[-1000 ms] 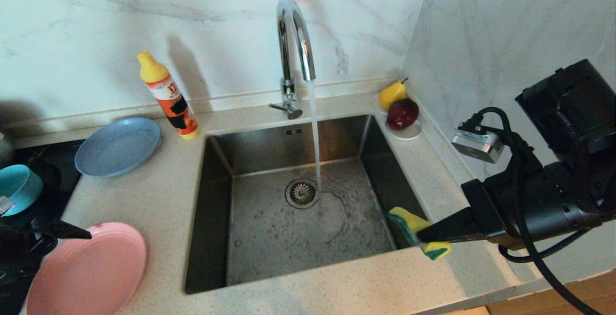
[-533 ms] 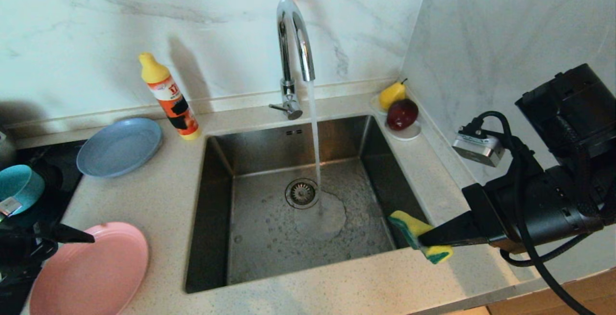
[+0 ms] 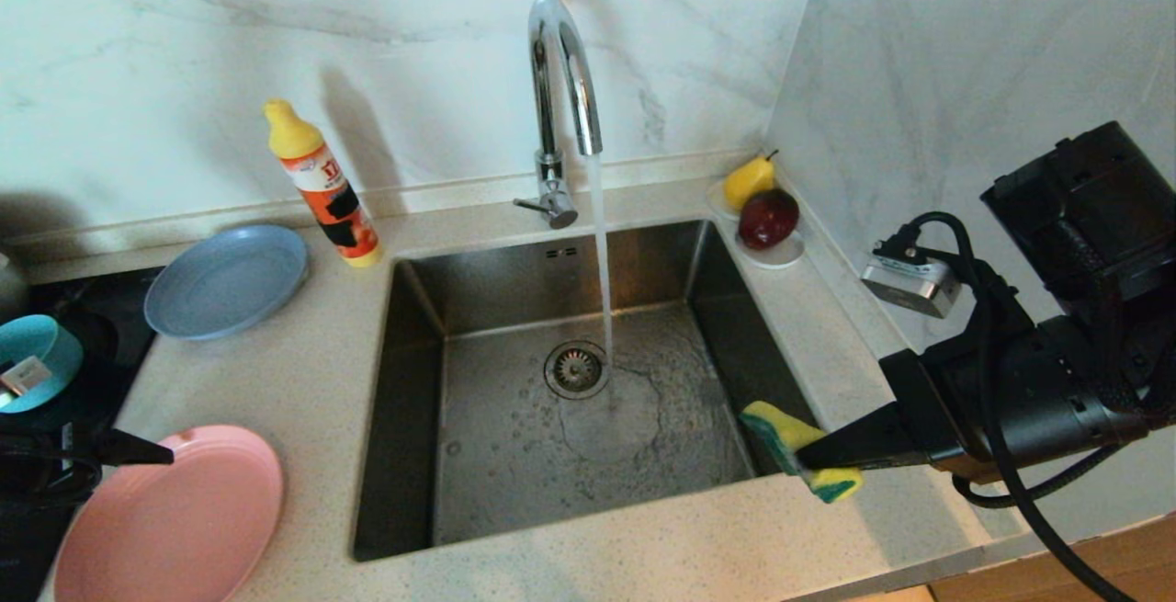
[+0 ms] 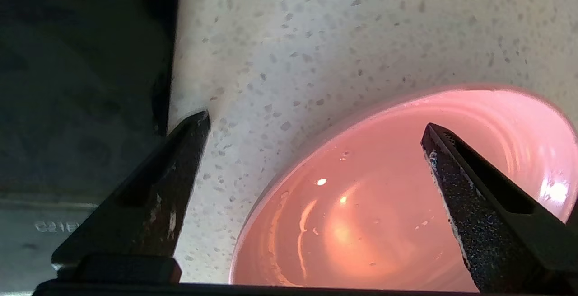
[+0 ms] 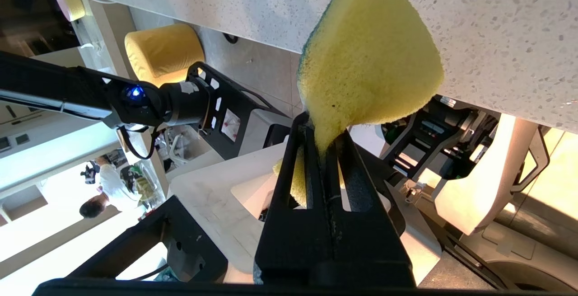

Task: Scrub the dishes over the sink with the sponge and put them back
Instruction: Wash the plate

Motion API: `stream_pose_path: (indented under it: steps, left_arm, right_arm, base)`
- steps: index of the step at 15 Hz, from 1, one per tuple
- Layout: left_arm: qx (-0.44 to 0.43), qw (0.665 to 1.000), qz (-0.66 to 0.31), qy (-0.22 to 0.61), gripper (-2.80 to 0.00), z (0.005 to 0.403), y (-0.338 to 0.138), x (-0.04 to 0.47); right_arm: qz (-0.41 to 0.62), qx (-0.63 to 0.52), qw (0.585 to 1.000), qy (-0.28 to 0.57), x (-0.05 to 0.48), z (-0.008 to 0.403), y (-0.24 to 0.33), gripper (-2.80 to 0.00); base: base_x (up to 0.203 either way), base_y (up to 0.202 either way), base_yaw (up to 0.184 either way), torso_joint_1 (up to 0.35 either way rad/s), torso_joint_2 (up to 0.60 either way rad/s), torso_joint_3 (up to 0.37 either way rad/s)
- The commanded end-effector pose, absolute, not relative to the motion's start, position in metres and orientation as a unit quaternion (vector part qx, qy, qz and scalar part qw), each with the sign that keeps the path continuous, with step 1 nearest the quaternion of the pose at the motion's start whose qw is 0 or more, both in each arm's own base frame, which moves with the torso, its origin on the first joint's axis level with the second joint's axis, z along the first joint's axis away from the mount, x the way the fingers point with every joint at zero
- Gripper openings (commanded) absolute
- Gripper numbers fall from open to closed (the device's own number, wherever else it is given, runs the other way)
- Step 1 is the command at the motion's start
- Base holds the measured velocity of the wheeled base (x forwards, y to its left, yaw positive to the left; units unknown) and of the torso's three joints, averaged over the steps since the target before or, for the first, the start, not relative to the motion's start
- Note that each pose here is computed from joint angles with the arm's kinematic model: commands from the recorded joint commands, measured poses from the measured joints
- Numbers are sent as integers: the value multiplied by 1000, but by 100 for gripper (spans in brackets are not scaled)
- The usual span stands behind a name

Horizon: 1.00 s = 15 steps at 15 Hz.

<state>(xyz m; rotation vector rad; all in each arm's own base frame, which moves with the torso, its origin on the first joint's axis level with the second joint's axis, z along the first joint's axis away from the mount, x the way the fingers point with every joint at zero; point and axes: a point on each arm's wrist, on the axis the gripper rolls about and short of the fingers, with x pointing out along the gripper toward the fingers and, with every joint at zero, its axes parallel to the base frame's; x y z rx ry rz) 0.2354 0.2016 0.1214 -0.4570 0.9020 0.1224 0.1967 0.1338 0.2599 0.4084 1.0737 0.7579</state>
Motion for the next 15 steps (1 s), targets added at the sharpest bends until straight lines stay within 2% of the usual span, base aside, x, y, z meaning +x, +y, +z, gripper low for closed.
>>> stream_pose_path:
  steps: [1,5,14,15]
  left_arm:
    - [-219,871,52,436,0,123,201,234]
    - [-267,863,6,429,0,124,196,232]
    - [-277,853,1,443,0,115,197,234]
    - [-280,852,2,443,-280,115,197,234]
  right_arm:
    - [348,189,768,503,197,257,134,-280]
    - [345,189,766,508,197,254,134,-280]
    - [342,189,767,510,197,253,134,-280]
    - [342,189,767,510,198,253,134,-280]
  base:
    - [0,0,0,0,0,0]
    - [0,0,0,0,0,0]
    - [0,0,0,0,0,0]
    - [0,0,0,0,0,0]
